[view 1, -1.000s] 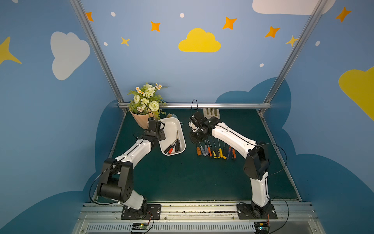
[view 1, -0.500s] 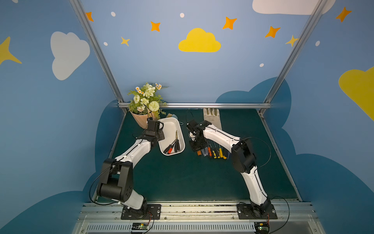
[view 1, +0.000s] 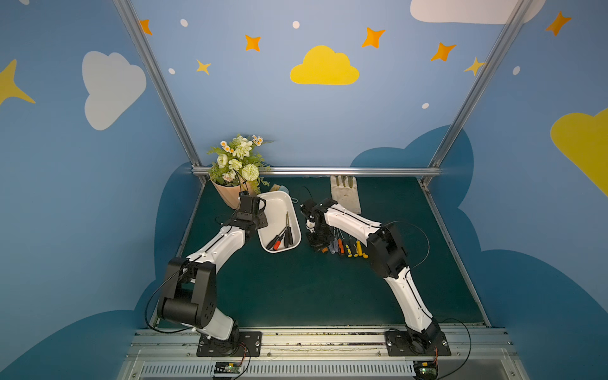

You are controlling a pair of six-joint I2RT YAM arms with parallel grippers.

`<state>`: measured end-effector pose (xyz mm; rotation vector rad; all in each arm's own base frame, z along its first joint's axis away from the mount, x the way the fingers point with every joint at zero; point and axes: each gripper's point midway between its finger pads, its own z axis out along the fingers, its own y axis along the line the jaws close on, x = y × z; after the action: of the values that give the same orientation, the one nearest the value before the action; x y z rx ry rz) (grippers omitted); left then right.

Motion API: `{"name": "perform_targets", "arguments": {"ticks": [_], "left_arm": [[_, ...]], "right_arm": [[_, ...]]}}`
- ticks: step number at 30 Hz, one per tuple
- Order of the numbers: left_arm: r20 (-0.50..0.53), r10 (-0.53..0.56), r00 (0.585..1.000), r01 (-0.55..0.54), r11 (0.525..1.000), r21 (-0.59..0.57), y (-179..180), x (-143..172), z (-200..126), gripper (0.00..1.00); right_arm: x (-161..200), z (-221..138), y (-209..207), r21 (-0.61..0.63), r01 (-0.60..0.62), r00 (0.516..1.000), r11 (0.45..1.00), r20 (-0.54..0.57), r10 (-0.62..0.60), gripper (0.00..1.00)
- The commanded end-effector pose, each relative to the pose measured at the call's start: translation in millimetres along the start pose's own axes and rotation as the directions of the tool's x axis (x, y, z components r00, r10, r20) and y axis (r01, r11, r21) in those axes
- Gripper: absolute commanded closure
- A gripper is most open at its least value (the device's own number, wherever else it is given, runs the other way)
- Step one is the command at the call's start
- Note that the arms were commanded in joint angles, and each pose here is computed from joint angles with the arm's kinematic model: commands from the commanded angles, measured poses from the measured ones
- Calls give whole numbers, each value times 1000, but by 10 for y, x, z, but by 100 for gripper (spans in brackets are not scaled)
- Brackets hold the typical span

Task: Take out the screwdriver from the storage box
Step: Place the screwdriver at the center of the board.

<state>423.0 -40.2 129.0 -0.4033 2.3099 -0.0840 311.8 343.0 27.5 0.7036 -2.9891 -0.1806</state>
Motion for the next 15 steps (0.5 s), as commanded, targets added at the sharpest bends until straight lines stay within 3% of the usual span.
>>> {"name": "perform_targets", "arguments": {"ticks": [1,11,15], "left_arm": [[76,-41,996,37,998,55,-106,-286,-184,98],[71,-44,996,41,998,55,-101,-277,-169,98],[70,-44,997,41,998,54,-98,-276,-170,98]], "right_arm": [[75,49,-28,14,-25,998,1000,-49,25,99],[95,123,-47,19,-34,996,999,-77,36,77],[90,112,-41,16,-37,996,999,-75,38,73]]}}
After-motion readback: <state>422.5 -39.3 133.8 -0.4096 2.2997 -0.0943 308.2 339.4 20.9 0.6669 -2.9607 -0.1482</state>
